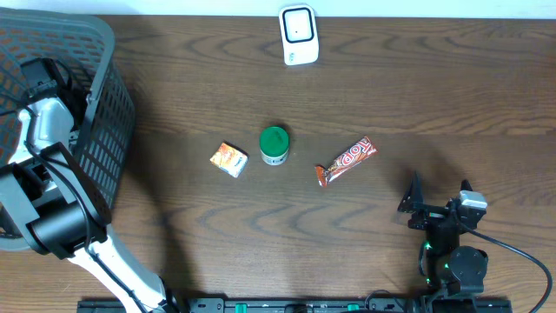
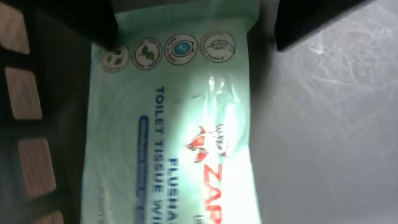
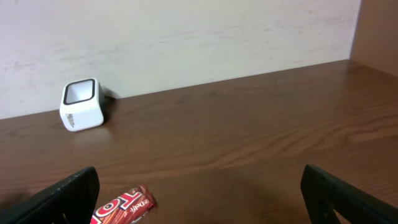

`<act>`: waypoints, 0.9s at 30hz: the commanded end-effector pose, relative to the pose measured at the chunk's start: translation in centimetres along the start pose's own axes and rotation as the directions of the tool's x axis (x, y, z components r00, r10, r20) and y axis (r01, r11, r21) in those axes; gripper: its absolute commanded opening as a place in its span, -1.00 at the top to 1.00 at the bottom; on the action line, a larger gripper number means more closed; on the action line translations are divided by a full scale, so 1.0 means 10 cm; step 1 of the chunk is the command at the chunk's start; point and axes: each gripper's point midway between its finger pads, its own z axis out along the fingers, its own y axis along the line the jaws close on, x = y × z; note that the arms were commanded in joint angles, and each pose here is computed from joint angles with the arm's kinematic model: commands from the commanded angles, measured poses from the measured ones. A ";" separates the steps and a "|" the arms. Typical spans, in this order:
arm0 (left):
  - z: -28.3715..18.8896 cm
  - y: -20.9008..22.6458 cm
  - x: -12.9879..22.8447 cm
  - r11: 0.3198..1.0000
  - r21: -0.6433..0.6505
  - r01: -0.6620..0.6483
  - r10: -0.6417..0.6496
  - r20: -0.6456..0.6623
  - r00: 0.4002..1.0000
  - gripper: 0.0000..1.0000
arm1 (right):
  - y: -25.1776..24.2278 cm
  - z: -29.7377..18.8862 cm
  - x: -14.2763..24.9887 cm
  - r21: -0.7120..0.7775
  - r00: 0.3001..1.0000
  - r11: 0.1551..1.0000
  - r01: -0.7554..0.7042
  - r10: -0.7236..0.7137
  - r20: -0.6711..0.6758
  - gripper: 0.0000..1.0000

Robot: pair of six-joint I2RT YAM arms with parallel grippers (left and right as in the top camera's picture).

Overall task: Scan the item barcode
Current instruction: 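Reach the left gripper into the basket toward the mint-green wipes pack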

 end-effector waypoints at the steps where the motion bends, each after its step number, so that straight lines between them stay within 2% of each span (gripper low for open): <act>1: 0.09 0.10 -0.01 1.000 -0.023 0.014 -0.014 -0.003 1.000 0.07 | -0.03 0.00 0.00 0.018 1.000 1.000 0.010 -0.010 0.003 -0.99; 4: 0.09 0.14 -0.04 0.999 -0.027 0.024 -0.024 -0.001 1.000 0.74 | -0.04 0.00 0.00 0.018 1.000 1.000 0.010 -0.010 0.003 -0.99; 5: 0.08 0.16 -0.05 0.999 -0.029 0.028 -0.028 -0.001 1.000 0.85 | -0.03 0.00 0.00 0.018 1.000 1.000 0.010 -0.010 0.003 -0.99; 11: -0.22 0.27 -0.22 0.998 -0.026 0.049 -0.048 0.026 0.998 0.85 | -0.04 0.00 0.00 0.018 1.000 1.000 0.010 -0.010 0.003 -0.98; 15: -0.80 0.30 -0.46 0.997 0.021 0.073 -0.075 0.102 0.992 0.86 | -0.03 0.00 0.00 0.018 1.000 1.000 0.010 -0.010 0.003 -0.99; 21: -1.55 0.28 -0.59 0.993 0.097 0.065 -0.084 0.199 0.977 0.84 | -0.04 0.00 0.00 0.018 1.000 1.000 0.010 -0.010 0.002 -0.98; 22: -1.60 0.28 -0.60 0.993 0.103 0.065 -0.086 0.206 0.975 0.30 | -0.03 0.00 0.00 0.018 1.000 1.000 0.010 -0.010 0.003 -0.98; 23: -1.61 0.28 -0.60 0.992 0.104 0.066 -0.086 0.208 0.974 -0.53 | -0.04 0.00 0.00 0.018 1.000 1.000 0.010 -0.010 0.003 -0.98; 24: -1.60 0.28 -0.60 0.993 0.102 0.066 -0.086 0.206 0.975 -0.88 | -0.04 0.00 0.00 0.018 1.000 1.000 0.010 -0.010 0.003 -0.99; 25: -1.56 0.28 -0.59 0.993 0.098 0.066 -0.085 0.201 0.976 -0.96 | -0.04 0.00 0.00 0.018 1.000 1.000 0.010 -0.010 0.002 -0.99; 27: -1.44 0.27 -0.60 0.994 0.090 0.066 -0.082 0.191 0.978 -0.96 | -0.03 0.00 0.00 0.018 1.000 1.000 0.010 -0.010 0.003 -0.98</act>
